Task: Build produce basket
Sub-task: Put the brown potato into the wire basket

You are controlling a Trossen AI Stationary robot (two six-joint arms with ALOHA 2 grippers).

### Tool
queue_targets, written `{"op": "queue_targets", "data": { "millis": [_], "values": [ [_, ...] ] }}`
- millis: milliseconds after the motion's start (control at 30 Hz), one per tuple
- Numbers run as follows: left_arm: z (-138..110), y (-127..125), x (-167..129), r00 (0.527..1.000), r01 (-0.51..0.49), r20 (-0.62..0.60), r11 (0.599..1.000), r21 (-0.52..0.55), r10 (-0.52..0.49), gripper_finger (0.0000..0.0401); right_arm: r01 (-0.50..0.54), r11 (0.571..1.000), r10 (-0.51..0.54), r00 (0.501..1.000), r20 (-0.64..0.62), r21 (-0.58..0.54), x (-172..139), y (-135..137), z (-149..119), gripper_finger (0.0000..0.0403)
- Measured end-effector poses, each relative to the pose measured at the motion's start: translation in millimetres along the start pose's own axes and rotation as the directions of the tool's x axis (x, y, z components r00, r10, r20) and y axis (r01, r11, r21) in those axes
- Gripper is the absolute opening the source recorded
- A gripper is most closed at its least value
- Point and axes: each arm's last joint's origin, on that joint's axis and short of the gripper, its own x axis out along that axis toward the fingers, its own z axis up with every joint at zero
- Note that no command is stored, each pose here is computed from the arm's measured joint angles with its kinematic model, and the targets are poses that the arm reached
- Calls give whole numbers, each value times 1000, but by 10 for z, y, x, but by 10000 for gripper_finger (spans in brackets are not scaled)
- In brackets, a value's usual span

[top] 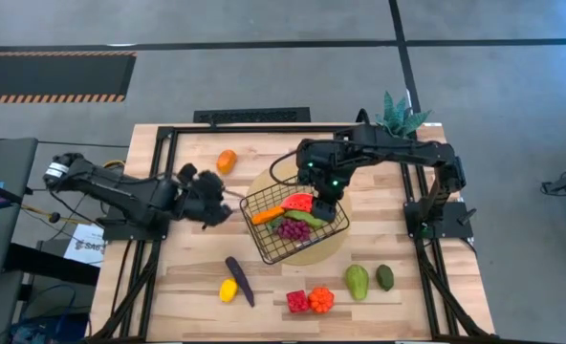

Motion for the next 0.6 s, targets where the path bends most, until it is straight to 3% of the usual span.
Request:
{"op": "queue_targets", "data": {
  "millis": [200, 400, 600],
  "values": [
    [118, 121, 170, 997, 18, -79, 1000, -10, -18, 121, 41, 999, -41, 999, -1, -17, -15, -99, 29, 147],
    [213, 325, 341, 991, -57, -122, 998, -31, 53, 187, 72, 997, -72, 994, -79, 5, -43, -183, -35, 153],
    [321, 629, 566, 975, -58, -222, 977, -204, 11, 231, 65, 998, -65, 995, -69, -7, -89, -209, -39, 154]
  ]
}}
